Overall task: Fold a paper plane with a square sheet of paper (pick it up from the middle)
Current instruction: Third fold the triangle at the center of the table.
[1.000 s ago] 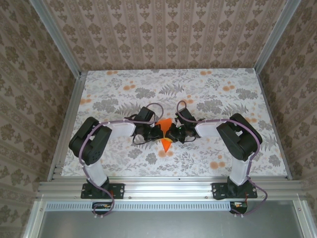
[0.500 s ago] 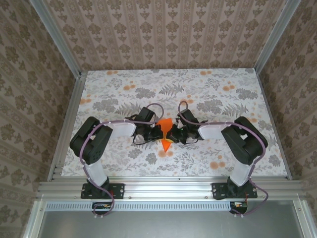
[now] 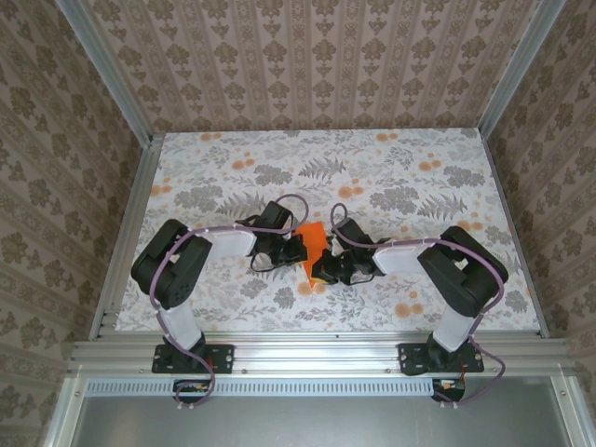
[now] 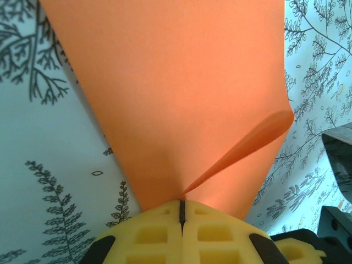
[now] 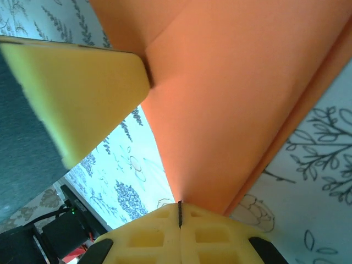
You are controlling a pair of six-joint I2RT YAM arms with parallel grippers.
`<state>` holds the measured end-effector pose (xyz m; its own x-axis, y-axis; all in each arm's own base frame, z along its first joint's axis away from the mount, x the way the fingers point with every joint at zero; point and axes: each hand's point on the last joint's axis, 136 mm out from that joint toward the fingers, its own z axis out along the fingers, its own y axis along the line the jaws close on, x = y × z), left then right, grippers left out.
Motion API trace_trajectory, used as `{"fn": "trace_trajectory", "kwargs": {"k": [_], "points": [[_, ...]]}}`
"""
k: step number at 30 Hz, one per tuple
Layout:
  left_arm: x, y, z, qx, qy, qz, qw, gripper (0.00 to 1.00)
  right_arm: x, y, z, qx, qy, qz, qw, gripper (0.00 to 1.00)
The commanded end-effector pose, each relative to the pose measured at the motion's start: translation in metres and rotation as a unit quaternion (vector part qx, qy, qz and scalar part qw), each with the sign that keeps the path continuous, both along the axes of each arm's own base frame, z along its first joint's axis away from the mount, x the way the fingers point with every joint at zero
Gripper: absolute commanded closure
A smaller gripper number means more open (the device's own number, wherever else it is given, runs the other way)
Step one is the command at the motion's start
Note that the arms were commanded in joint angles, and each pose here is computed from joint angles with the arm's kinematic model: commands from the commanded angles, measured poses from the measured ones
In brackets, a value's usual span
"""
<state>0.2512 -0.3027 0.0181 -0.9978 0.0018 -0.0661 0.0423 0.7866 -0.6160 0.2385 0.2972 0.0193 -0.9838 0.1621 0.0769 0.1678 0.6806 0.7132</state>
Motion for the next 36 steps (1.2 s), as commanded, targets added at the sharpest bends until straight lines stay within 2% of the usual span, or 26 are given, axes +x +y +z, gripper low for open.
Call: {"fn": "trace_trajectory", "kwargs": {"k": [1, 11, 16, 19, 24, 28, 33, 36], "points": [[-0.014, 0.02, -0.032, 0.067, 0.032, 0.014, 0.997, 1.0, -0.005, 0.003, -0.007, 0.007, 0.013, 0.007, 1.0, 0.93], [-0.014, 0.022, -0.035, 0.071, 0.033, 0.018, 0.997, 1.0, -0.013, -0.009, -0.021, -0.03, 0.019, 0.02, 0.999, 0.93], [-0.014, 0.022, -0.037, 0.073, 0.034, 0.019, 0.997, 1.0, -0.011, 0.006, 0.006, 0.027, -0.017, 0.037, 0.999, 0.91], [-0.014, 0.022, -0.038, 0.073, 0.035, 0.02, 0.997, 1.0, -0.016, 0.009, 0.005, 0.032, -0.013, 0.046, 0.998, 0.91], [-0.014, 0.023, -0.039, 0.074, 0.036, 0.021, 0.996, 1.0, -0.023, 0.004, -0.012, 0.016, 0.01, 0.043, 0.999, 0.91], [-0.015, 0.023, -0.039, 0.075, 0.037, 0.021, 0.996, 1.0, -0.028, -0.011, -0.03, -0.034, 0.027, 0.036, 0.998, 0.93], [-0.014, 0.023, -0.04, 0.076, 0.037, 0.021, 0.996, 1.0, -0.02, -0.001, -0.001, 0.0, -0.025, 0.056, 0.998, 0.93], [-0.014, 0.023, -0.039, 0.076, 0.036, 0.021, 0.996, 1.0, -0.024, -0.002, -0.002, -0.006, -0.021, 0.064, 0.998, 0.93]]}}
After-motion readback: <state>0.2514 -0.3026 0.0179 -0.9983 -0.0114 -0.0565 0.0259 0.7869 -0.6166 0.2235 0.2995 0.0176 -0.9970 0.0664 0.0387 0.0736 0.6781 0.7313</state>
